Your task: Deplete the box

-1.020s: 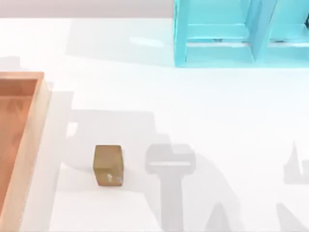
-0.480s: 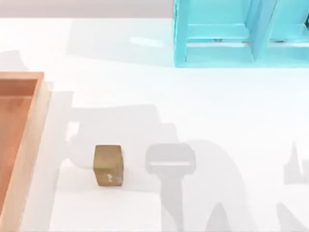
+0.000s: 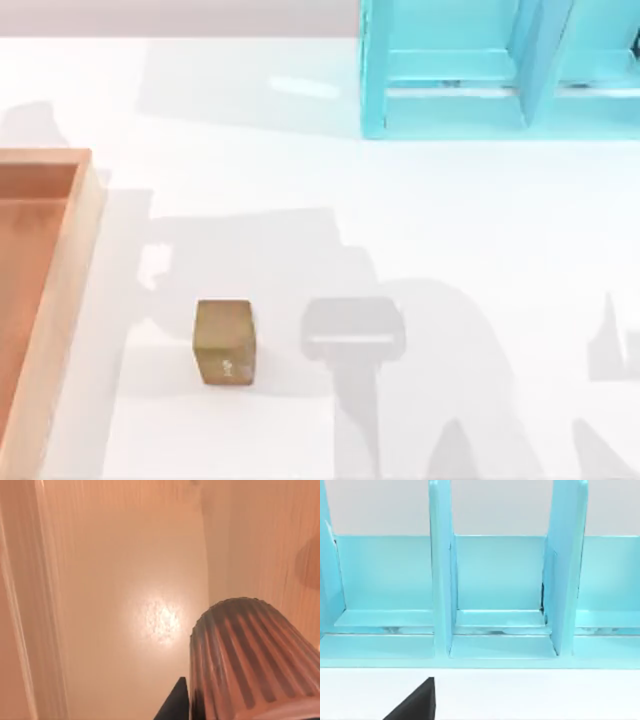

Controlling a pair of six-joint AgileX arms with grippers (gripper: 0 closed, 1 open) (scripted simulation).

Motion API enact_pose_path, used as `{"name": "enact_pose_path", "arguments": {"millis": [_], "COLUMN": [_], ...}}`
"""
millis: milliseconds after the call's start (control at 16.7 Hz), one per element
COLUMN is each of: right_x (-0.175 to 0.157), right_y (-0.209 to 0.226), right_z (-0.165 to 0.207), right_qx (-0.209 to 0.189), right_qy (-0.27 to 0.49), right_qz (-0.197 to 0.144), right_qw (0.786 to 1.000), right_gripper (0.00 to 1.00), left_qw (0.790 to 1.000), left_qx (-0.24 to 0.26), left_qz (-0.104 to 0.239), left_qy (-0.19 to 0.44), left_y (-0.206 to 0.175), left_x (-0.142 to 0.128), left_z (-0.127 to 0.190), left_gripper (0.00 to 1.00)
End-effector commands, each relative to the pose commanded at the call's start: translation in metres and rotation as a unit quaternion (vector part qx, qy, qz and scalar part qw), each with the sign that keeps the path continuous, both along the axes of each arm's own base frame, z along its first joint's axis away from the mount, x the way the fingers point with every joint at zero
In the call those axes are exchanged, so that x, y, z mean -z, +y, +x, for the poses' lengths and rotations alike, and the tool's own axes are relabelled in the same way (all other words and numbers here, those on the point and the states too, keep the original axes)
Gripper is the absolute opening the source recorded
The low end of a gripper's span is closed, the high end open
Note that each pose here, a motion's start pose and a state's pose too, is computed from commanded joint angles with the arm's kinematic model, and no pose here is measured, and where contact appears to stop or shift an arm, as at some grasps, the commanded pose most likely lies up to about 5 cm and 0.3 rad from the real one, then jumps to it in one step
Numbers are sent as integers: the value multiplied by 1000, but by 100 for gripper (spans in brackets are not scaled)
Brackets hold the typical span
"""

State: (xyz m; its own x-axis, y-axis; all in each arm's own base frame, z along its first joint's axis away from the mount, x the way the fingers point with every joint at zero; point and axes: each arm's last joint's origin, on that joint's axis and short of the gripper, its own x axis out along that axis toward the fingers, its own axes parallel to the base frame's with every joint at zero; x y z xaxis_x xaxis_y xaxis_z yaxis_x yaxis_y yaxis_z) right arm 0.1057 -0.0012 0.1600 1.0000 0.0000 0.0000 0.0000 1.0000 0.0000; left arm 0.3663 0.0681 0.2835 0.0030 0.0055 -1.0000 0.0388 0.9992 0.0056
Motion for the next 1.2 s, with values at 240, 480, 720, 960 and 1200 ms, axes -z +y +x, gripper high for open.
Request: {"name": "enact_pose_path", "arguments": {"millis": [240, 480, 720, 960, 1200], "right_x": [0, 0, 0, 0, 0], "right_y": [0, 0, 0, 0, 0], "right_z": [0, 0, 0, 0, 0], "right_qx": [0, 0, 0, 0, 0], "right_qy": [0, 0, 0, 0, 0], "right_qz": [0, 0, 0, 0, 0], "right_qw": [1000, 1000, 1000, 1000, 1000], "right_gripper": [100, 100, 100, 100, 100], "left_qw": [1000, 1000, 1000, 1000, 1000], "left_qx": [0, 1, 0, 0, 0], "left_qz": [-1, -3, -3, -4, -4], "left_qy": [-1, -1, 0, -1, 0], "left_y": [-72, -187, -257, -267, -266], "left_x": [22, 54, 80, 85, 89], "left_z": [21, 19, 0, -4, -4], "left_gripper": [0, 0, 0, 0, 0]}}
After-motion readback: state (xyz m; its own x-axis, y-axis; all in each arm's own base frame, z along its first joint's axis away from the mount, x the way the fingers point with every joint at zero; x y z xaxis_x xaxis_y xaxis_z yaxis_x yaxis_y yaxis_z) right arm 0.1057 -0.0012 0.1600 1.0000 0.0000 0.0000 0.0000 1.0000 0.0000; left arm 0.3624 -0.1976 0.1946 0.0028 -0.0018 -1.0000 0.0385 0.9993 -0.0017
